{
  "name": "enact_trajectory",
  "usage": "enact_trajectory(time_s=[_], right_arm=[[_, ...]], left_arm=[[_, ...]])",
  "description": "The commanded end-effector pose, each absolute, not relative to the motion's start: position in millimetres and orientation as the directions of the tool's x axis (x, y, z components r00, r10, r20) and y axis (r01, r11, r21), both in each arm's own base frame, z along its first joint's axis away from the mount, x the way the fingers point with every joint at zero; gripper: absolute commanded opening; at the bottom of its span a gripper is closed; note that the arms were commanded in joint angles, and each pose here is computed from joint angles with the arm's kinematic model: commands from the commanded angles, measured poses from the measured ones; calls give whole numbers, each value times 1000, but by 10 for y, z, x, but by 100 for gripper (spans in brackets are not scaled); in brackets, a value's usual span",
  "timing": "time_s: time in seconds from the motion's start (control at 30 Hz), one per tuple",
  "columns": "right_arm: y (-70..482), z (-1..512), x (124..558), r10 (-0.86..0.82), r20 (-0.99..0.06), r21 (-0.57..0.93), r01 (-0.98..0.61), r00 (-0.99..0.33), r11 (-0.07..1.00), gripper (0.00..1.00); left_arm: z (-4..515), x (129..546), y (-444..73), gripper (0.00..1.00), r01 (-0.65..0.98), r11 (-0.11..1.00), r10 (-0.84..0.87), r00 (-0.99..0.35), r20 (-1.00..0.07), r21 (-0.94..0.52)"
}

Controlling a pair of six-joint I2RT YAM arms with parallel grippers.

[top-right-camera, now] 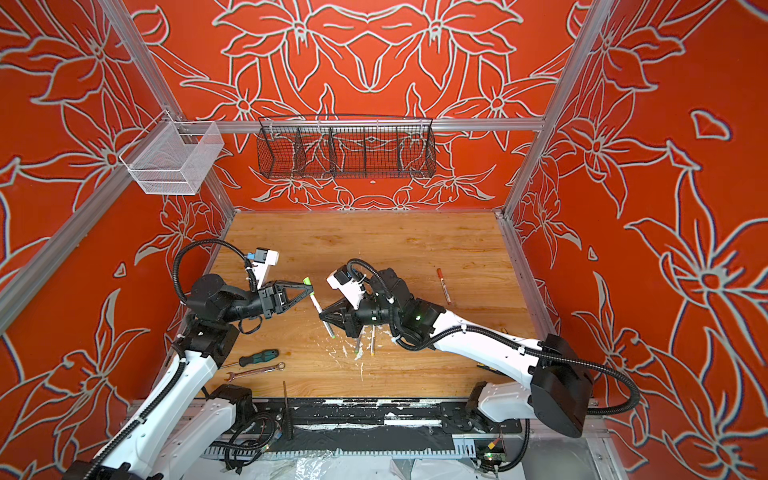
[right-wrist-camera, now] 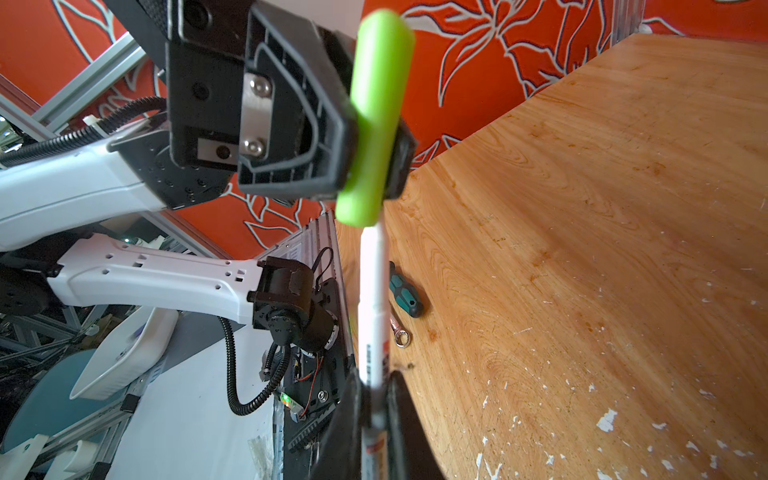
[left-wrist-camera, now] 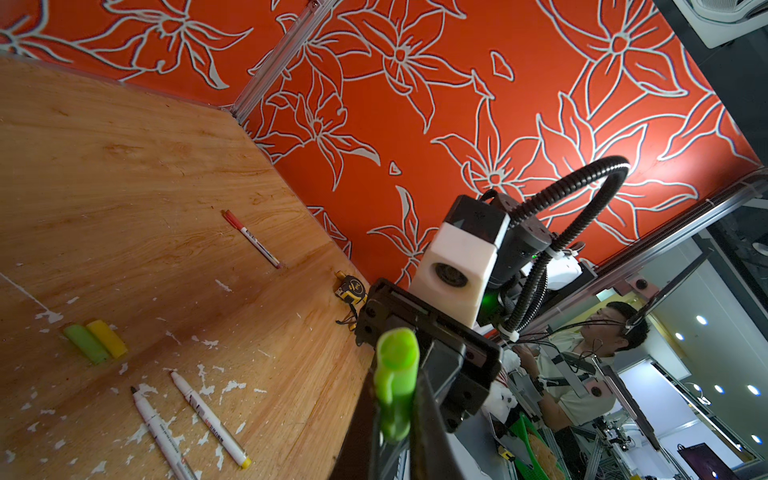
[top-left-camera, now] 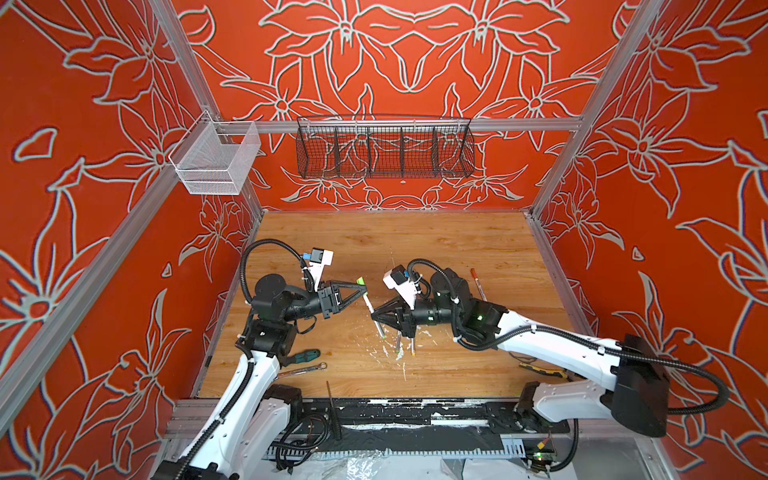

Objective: Insert the pens into the pen caps

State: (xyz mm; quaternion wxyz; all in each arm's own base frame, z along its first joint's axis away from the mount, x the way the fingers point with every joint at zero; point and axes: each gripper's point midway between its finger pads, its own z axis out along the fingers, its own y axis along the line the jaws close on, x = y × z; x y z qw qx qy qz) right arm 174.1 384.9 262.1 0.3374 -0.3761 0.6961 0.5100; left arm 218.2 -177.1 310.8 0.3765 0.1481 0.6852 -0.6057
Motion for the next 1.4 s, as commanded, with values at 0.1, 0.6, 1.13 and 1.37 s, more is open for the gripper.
enact_trajectory(time_s=[0.1,0.6,1.13,1.37], right_arm=[[3865,2819,1736,-143,-885,420,-892,-443,164,0],[3854,2733,1708,-152,-874,439,-884,-461,162,0],[3875,2684,1722,-164,-869,442,-881,-467,167,0],[3899,2595,1767,-176,-863,443,-877,-474,188,0]], left_arm=[[3091,2185,-1759,0,665,244,-270,-652,-708,-706],[3108,2248,-1671,0,653,281,-315,-629,-710,-703],[3110,2325,-1607,0,641,270,-366,-622,-692,-718],[3193,2282,-1603,0,659,250,-375,-610,-698,-709]])
